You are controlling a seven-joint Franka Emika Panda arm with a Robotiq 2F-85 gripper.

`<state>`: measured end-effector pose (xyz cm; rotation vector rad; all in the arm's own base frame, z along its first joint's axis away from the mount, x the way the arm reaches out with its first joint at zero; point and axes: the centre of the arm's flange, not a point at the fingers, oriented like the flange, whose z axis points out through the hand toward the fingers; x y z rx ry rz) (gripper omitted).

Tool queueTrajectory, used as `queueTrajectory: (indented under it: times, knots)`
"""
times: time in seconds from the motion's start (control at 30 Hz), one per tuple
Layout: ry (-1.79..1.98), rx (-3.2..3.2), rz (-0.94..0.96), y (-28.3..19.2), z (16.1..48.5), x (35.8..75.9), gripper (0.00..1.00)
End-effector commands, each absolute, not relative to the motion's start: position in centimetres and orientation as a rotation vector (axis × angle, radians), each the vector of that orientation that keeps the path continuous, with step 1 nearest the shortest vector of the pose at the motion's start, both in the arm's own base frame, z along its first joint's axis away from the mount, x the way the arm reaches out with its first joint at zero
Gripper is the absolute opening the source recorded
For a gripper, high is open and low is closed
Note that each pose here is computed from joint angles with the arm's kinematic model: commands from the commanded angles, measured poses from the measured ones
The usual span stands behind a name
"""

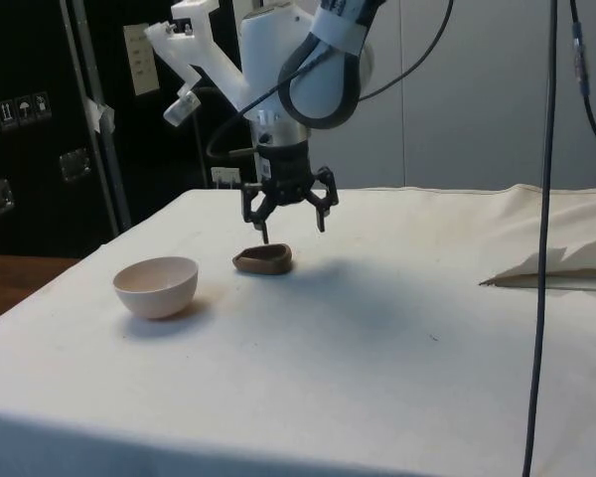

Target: Pour the coffee beans from the cup into the bowl.

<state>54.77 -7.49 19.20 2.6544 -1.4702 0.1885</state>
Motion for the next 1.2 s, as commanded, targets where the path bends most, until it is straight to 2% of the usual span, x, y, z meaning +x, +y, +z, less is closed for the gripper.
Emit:
queueTrajectory:
  times: [0.0,0.47,1.17]
  knots:
    - [-1.476,2.653,0.193,-7.4,19.2,54.8,1.00]
    - [-1.568,2.660,0.263,-7.3,18.4,54.0,1.00]
    - [-1.691,2.601,0.243,-7.6,17.6,53.1,1.00]
